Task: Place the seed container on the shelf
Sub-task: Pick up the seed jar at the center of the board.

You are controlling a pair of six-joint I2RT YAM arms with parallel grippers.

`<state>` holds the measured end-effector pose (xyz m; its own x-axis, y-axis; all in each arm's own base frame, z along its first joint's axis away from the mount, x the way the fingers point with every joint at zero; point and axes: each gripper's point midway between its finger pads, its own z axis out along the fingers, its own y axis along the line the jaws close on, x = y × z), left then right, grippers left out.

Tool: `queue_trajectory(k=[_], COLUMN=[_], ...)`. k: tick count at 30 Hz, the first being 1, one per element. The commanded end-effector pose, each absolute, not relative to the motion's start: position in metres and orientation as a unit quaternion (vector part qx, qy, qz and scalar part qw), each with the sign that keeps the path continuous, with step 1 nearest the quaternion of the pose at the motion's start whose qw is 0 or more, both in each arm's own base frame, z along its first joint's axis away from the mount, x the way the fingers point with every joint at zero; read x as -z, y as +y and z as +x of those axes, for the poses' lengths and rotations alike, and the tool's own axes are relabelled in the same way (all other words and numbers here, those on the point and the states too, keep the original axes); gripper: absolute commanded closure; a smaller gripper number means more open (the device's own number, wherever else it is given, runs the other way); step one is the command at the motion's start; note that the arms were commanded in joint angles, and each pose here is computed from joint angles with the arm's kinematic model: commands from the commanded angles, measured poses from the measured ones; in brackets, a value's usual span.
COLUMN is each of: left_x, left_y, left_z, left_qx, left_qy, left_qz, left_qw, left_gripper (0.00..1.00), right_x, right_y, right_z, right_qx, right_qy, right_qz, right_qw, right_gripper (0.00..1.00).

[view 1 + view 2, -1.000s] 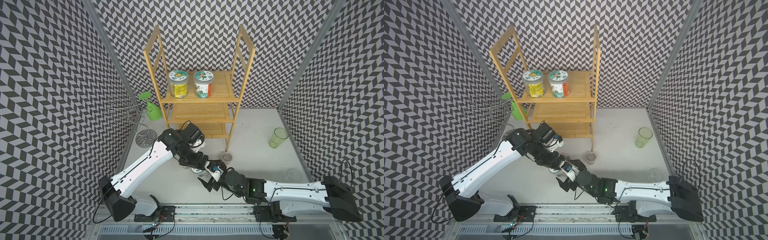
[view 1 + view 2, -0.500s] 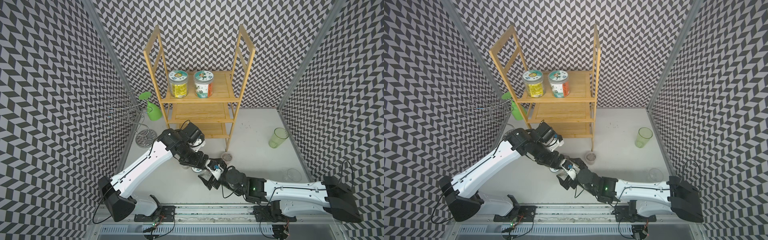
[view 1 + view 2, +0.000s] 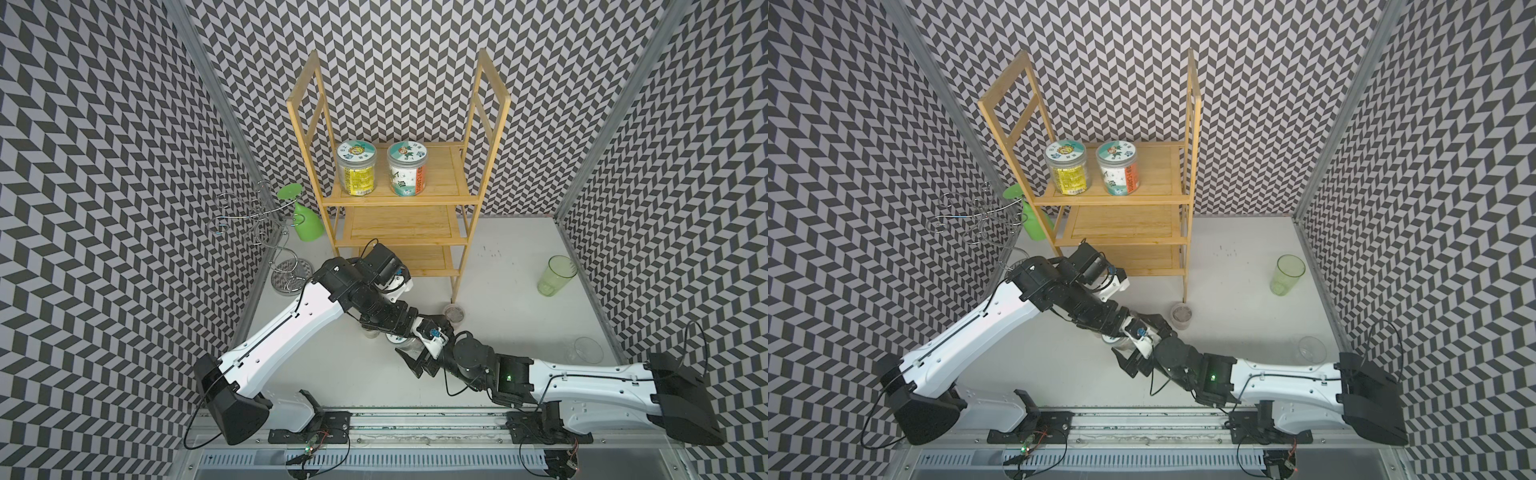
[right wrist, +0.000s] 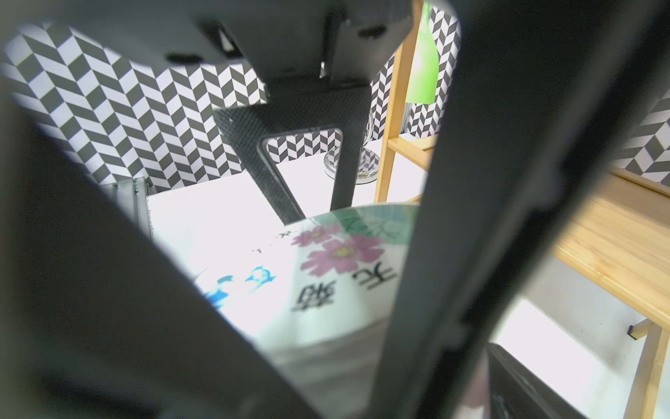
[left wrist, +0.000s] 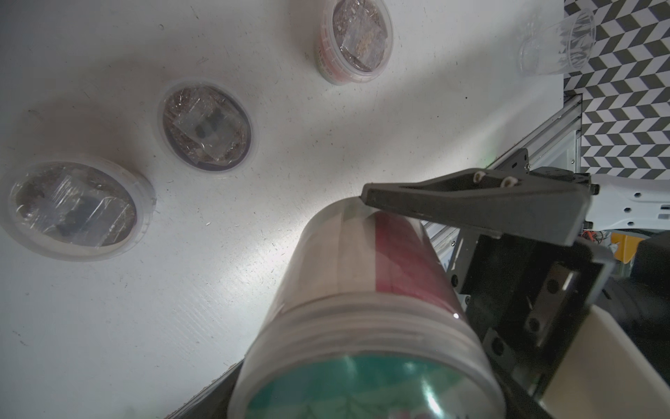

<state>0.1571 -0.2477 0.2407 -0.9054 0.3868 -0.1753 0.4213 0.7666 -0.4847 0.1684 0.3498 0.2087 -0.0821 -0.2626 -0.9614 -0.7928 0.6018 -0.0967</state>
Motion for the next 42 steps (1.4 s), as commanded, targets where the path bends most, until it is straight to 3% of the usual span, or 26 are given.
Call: queue_trajectory(k=[1, 15, 25, 42], left_x=[-0.263, -0.272, -0.279, -0.307], left_y=[-0.264, -0.265, -0.263, -0.257], left_z=[0.140, 0.137, 0.145, 0.151], left_qx=[0.325, 0.335, 0.327, 0.342], left_qy=[0.910, 0.904, 0.906, 0.896], left_qz=[0.256, 0.263, 0.264, 0.263], left_qw=[0.031, 0.032, 0.057, 0.108], left_gripper=[0.27, 0.17, 0.00, 0.00], right_x=[-0.219, -0.213, -0.210, -0.200], right_y=[0.349, 0.340, 0.337, 0.331], right_z=[0.181, 0.188, 0.184, 0.181], right_qx=[-0.236, -0.223, -0.227, -0.223], right_qy=[0.695, 0.706, 0.705, 0.716], right_qz=[-0.350, -0.345, -0.355, -0.357], right_qw=[0.582, 0.577, 0.570, 0.557], right_gripper=[0.00, 0.23, 0.26, 0.26])
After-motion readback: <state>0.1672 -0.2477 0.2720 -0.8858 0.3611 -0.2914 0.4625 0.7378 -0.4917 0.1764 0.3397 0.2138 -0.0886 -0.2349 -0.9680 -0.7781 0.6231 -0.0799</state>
